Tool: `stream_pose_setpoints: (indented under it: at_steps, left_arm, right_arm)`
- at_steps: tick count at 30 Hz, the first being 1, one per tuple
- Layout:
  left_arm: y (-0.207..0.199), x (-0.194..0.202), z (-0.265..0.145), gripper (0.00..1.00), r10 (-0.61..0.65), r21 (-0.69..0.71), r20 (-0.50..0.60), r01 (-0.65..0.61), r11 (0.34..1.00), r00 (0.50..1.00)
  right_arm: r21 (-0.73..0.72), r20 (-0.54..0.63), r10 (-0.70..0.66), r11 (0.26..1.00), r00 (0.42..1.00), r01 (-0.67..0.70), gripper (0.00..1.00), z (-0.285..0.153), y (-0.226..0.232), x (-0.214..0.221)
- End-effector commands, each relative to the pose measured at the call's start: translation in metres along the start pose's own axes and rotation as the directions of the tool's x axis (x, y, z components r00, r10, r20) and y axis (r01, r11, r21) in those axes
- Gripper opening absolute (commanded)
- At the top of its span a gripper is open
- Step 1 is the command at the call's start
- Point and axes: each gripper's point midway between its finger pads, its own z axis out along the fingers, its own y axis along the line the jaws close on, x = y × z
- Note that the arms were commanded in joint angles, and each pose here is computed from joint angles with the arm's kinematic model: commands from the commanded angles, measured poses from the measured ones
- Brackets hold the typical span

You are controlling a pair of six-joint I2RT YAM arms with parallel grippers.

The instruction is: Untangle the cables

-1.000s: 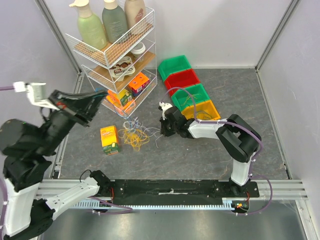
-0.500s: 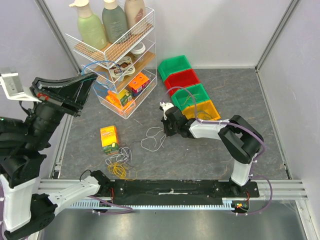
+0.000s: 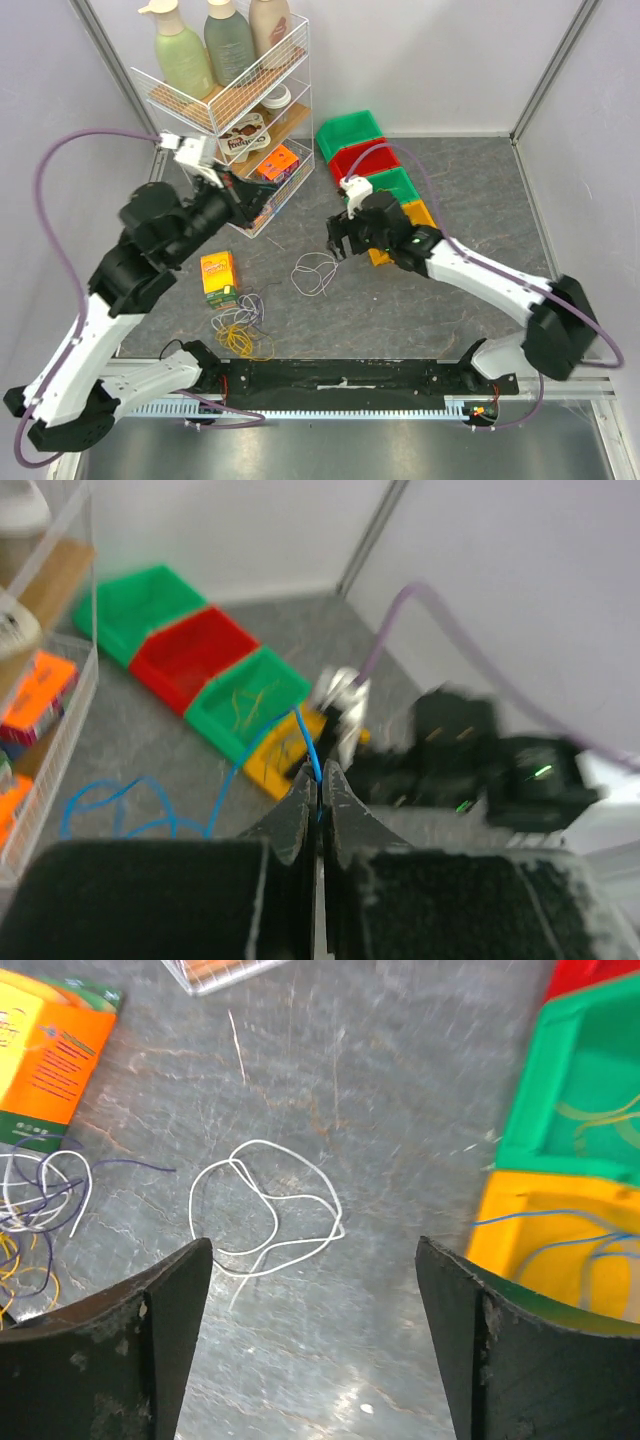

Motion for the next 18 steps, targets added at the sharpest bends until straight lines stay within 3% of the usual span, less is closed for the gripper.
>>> stream_pose_setpoints:
  at_steps: [1,5,8,15,18]
  left_arm:
    - [0.000,0.067,0.014,0.02,-0.039,0.045,-0.216,0.050,0.998,0.975]
    - [-0.006,0.111,0.022,0.02,-0.088,0.088,-0.341,0.125,0.988,0.936]
    - [-0.018,0.127,0.025,0.02,-0.110,0.157,-0.387,0.184,0.970,0.916]
    - [-0.028,0.137,0.030,0.02,-0.149,0.182,-0.440,0.250,0.951,0.886]
    - [-0.029,0.140,0.035,0.02,-0.166,0.176,-0.453,0.270,0.947,0.876]
  right_arm:
    - [-0.118,0.174,-0.109,0.984,0.979,0.131,0.96,-0.064,0.008,-0.061]
    - [-0.272,0.357,-0.159,0.925,0.921,0.265,0.98,-0.103,0.042,-0.089]
    - [-0.310,0.424,-0.162,0.898,0.891,0.311,0.98,-0.121,0.054,-0.101]
    - [-0.480,0.480,-0.067,0.814,0.875,0.326,0.97,-0.140,0.090,-0.113]
    - [-0.490,0.481,-0.056,0.811,0.875,0.321,0.97,-0.135,0.095,-0.113]
